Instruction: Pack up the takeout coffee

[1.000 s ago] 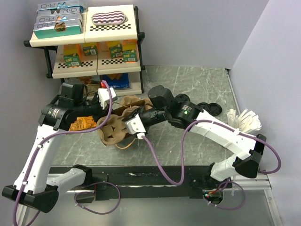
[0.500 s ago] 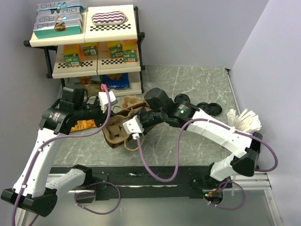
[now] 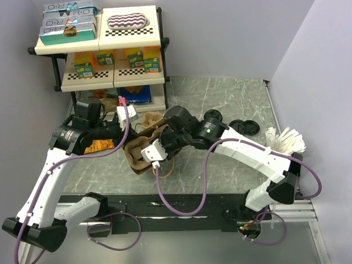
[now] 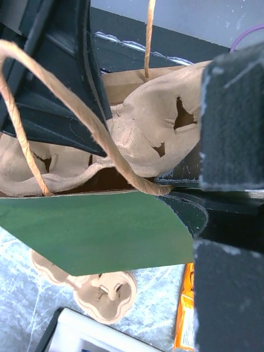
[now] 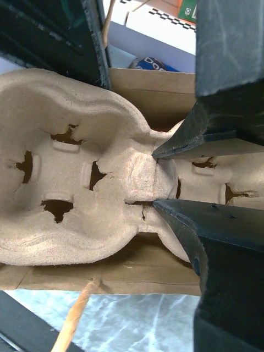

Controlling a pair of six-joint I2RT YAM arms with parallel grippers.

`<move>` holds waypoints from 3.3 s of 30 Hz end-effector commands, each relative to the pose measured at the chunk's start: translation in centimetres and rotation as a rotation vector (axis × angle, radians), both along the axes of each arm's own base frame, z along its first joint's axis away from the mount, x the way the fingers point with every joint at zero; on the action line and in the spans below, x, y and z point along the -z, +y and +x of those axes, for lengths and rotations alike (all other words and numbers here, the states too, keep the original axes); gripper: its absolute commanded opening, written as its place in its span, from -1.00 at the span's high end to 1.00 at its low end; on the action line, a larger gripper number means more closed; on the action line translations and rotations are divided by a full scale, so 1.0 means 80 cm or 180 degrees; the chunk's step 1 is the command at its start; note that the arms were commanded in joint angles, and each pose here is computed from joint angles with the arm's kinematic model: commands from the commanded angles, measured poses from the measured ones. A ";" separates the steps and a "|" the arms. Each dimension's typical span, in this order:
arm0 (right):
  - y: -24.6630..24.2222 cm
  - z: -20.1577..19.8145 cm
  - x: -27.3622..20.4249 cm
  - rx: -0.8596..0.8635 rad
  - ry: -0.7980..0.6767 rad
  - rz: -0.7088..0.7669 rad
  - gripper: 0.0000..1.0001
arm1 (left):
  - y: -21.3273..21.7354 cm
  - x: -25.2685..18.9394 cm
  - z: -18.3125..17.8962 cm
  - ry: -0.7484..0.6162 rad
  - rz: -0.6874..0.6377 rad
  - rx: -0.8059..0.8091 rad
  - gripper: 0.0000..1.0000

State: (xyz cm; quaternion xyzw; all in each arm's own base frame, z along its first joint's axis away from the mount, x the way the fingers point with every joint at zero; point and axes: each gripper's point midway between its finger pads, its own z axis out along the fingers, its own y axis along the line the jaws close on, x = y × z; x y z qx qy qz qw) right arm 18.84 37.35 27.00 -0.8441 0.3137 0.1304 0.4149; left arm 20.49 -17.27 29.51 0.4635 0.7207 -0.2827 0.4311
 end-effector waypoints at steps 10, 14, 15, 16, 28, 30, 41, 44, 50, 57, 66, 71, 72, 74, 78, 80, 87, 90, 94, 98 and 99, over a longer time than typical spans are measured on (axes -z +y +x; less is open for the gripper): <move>-0.014 0.008 -0.005 -0.0150 -0.0398 -0.0330 1.00 | -0.021 -0.006 0.003 0.0121 -0.0246 0.0156 0.99; -0.012 0.014 -0.010 -0.0096 -0.0506 -0.0256 1.00 | -0.022 -0.005 0.001 0.0157 -0.0240 0.0200 0.99; -0.010 0.017 -0.011 -0.0069 -0.0540 -0.0225 1.00 | -0.024 -0.006 0.002 0.0165 -0.0250 0.0216 0.99; -0.010 0.019 -0.006 -0.0049 -0.0563 -0.0218 1.00 | -0.024 -0.005 0.000 0.0203 -0.0252 0.0235 0.99; -0.006 0.018 0.017 -0.0009 -0.0374 -0.0344 1.00 | -0.024 -0.001 0.002 0.0285 -0.0200 0.0234 0.99; -0.010 0.023 0.020 0.0028 -0.0409 -0.0407 1.00 | -0.022 0.004 0.004 0.0323 -0.0163 0.0202 0.99; -0.024 0.029 0.020 0.0132 -0.0403 -0.0510 1.00 | -0.022 0.009 0.007 0.0322 -0.0081 0.0274 0.99; -0.017 0.031 0.029 0.0144 -0.0371 -0.0511 1.00 | -0.024 0.007 0.004 0.0325 -0.0100 0.0355 0.99; -0.001 0.044 0.047 0.0170 -0.0358 -0.0587 1.00 | -0.029 0.003 -0.001 0.0344 -0.0163 0.0461 0.99; -0.011 0.054 0.052 0.0312 -0.0423 -0.0605 1.00 | -0.030 -0.001 0.005 0.0273 -0.0159 0.0463 0.99; -0.002 0.085 0.048 0.0750 -0.0587 -0.0377 1.00 | -0.038 0.003 0.007 0.0557 -0.0224 0.0489 0.99; 0.000 0.088 0.053 0.0810 -0.0624 -0.0257 1.00 | -0.044 -0.007 0.008 0.0669 -0.0335 0.0494 0.99; 0.001 0.088 0.053 0.0825 -0.0635 -0.0237 1.00 | -0.044 -0.009 0.008 0.0706 -0.0352 0.0484 0.99; -0.001 0.090 0.048 0.0857 -0.0655 -0.0186 1.00 | -0.046 -0.012 0.009 0.0802 -0.0369 0.0476 0.99; -0.009 0.082 0.033 0.0831 -0.0655 -0.0107 1.00 | -0.047 -0.011 -0.005 0.1079 -0.0386 0.0616 0.99; -0.013 0.072 0.022 0.0763 -0.0616 -0.0083 1.00 | -0.047 -0.005 -0.012 0.1274 -0.0380 0.0668 0.99; -0.026 0.047 0.049 0.0686 -0.0246 -0.0432 1.00 | -0.055 -0.009 -0.011 0.1358 -0.0558 0.0688 0.99; -0.020 0.050 0.058 0.0716 -0.0213 -0.0462 1.00 | -0.056 -0.007 -0.015 0.1369 -0.0591 0.0723 0.99; -0.015 0.055 0.050 0.0711 -0.0220 -0.0462 1.00 | -0.059 -0.002 -0.026 0.1719 -0.0647 0.0845 0.99; -0.023 0.043 0.051 0.0612 0.0001 -0.0609 1.00 | -0.061 0.006 -0.029 0.1999 -0.0727 0.0896 0.99; -0.024 0.043 0.050 0.0586 0.0024 -0.0610 1.00 | -0.059 0.008 -0.025 0.2014 -0.0750 0.0854 0.99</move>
